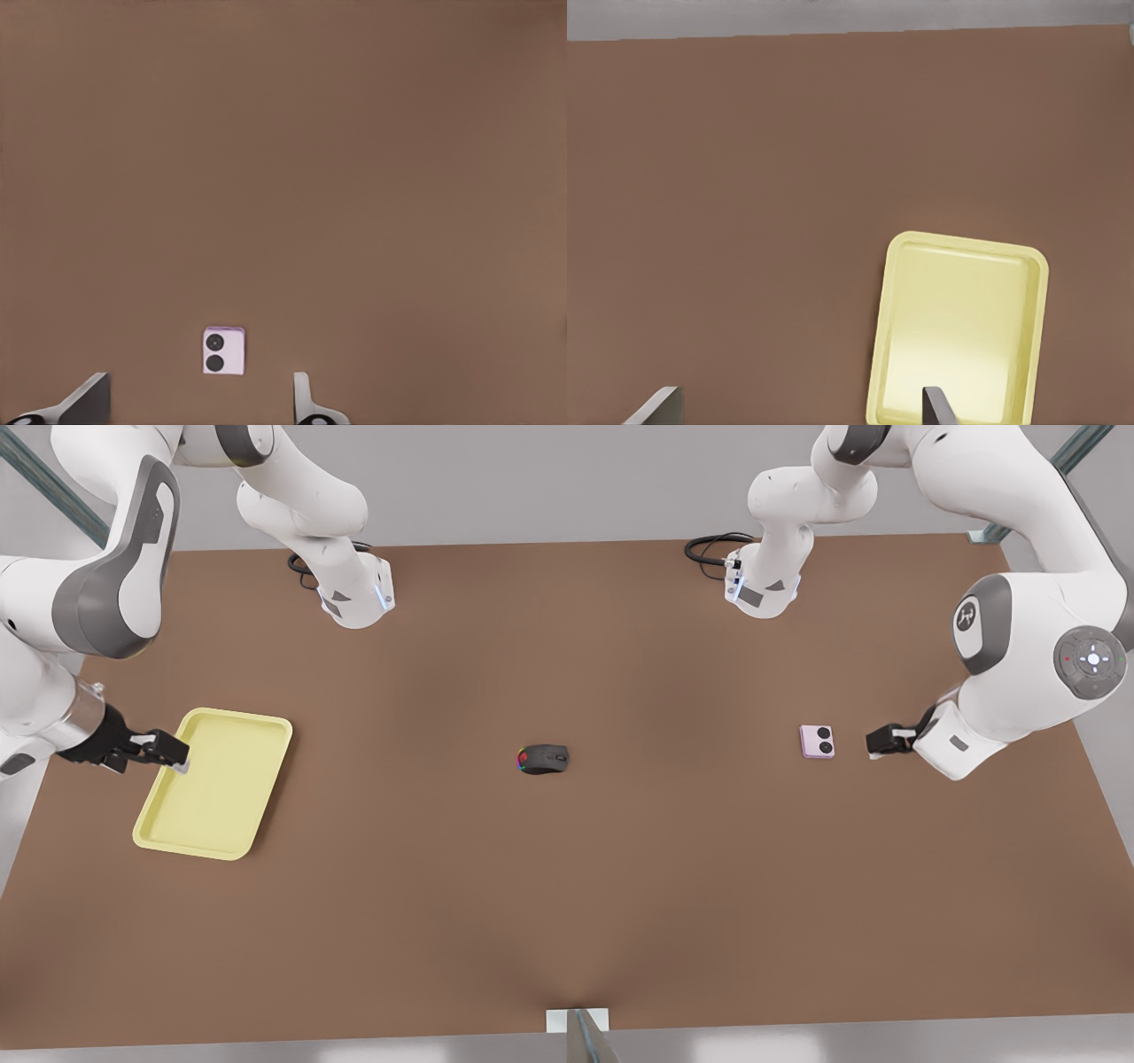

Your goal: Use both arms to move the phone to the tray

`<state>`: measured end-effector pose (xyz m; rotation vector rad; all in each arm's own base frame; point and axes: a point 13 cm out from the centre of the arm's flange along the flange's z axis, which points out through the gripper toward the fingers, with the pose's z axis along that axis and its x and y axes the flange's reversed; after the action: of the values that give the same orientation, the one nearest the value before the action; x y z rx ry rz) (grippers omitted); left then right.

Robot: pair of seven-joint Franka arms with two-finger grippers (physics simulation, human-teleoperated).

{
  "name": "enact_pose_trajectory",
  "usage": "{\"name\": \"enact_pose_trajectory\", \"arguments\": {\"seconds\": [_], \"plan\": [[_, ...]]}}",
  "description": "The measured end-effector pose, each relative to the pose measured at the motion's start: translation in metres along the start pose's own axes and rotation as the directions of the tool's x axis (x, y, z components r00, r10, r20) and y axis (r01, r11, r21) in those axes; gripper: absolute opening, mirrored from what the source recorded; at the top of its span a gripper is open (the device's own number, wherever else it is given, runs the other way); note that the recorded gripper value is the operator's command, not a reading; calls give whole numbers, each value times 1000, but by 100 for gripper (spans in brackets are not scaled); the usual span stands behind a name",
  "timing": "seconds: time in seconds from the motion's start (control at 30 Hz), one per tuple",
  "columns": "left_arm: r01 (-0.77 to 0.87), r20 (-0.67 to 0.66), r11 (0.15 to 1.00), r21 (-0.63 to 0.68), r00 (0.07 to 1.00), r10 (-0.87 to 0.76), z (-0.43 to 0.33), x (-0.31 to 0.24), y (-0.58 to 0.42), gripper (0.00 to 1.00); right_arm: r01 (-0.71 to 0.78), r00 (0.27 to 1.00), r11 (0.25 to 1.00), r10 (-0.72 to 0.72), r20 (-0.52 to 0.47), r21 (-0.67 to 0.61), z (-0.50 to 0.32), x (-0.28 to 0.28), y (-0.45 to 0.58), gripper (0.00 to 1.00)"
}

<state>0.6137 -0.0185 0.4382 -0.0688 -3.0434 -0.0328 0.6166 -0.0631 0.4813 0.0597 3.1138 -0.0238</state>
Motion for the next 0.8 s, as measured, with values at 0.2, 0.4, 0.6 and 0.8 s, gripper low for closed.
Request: {"name": "enact_pose_trajectory", "arguments": {"seconds": [0.2, 0.4, 0.6, 0.8], "plan": [[-29, -157, 1000, -4, 987, 28, 110, 52, -9, 100, 8, 1000, 1000, -9, 19, 1, -2, -5, 0, 100], [-2, -195, 1000, 2, 981, 3, 257, 134, 7, 100, 15, 1000, 1000, -15, 26, 2, -2, -6, 0, 100], [74, -99, 997, 8, 992, -73, 322, 139, 43, 100, 19, 999, 1000, -19, 29, 2, -3, -7, 0, 100], [61, -35, 998, 5, 998, -60, 352, 137, 40, 100, 22, 999, 1000, -22, 30, 3, -3, -7, 0, 100]]}}
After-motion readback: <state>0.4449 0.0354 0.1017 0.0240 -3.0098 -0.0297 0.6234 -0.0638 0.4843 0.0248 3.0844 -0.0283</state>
